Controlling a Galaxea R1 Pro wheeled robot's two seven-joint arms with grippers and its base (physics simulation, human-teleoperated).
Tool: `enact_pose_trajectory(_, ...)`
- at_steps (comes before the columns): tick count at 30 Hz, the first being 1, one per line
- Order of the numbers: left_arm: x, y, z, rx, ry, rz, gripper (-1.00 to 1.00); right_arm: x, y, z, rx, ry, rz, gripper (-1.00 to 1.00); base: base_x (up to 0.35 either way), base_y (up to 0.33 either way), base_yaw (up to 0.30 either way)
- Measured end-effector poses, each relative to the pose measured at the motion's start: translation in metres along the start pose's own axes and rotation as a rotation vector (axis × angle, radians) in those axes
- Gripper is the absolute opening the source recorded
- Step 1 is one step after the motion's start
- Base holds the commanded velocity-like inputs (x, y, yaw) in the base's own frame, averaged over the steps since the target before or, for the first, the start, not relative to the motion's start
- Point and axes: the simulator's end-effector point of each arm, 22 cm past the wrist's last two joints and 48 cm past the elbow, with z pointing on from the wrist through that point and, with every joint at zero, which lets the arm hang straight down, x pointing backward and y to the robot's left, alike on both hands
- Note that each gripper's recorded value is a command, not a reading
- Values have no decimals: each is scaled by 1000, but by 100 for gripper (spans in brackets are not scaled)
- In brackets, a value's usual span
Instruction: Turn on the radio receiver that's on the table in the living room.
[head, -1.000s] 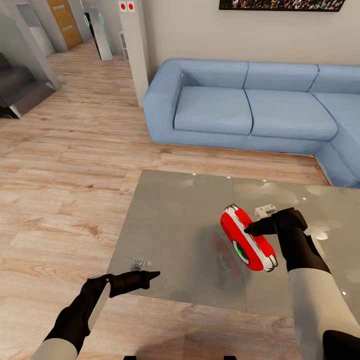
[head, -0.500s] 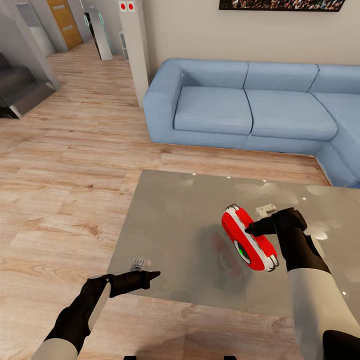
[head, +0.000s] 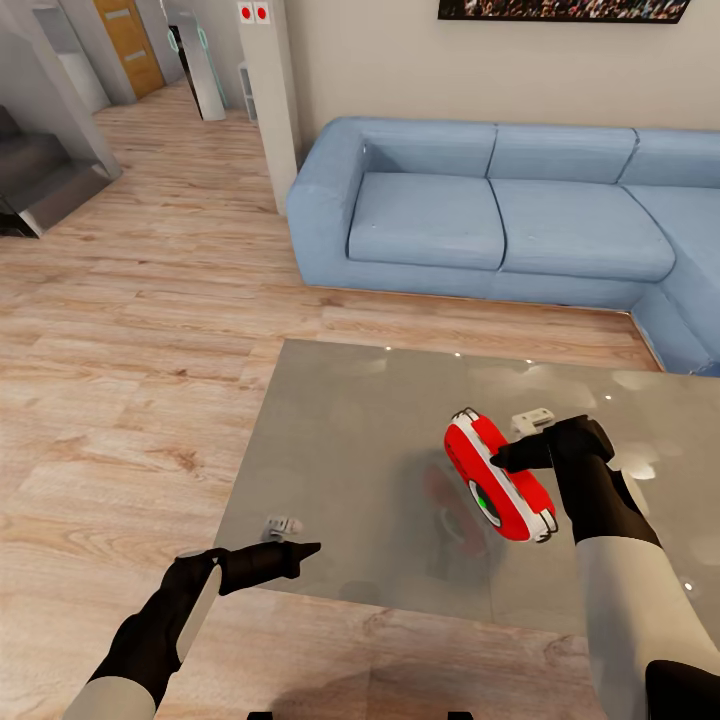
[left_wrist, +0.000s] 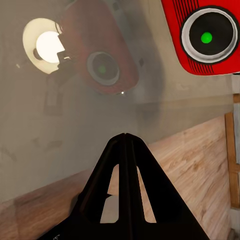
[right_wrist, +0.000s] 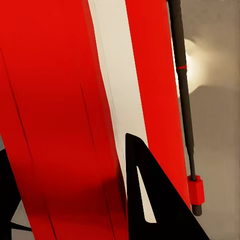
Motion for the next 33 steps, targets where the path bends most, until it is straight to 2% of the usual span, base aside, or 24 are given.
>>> enact_pose_trajectory(3, 0, 0, 0, 0, 0, 0, -100, -1, 0, 0, -2, -5, -3, -100, 0, 0, 0)
enact_pose_trajectory(10, 0, 0, 0, 0, 0, 0, -100, -15, 16, 1, -51, -64, -12, -100, 0, 0, 0)
enact_pose_trajectory(18, 0, 0, 0, -1, -1, 1, -100, -17, 19, 2, -62, -75, -19, -100, 0, 0, 0)
enact_pose_trajectory(24, 0, 1, 0, -1, -1, 2, -100, -7, 19, 16, -47, -60, -44, -100, 0, 0, 0)
enact_pose_trajectory(33, 0, 1, -1, -1, -1, 1, -100, -3, 21, 30, -45, -76, -23, -100, 0, 0, 0)
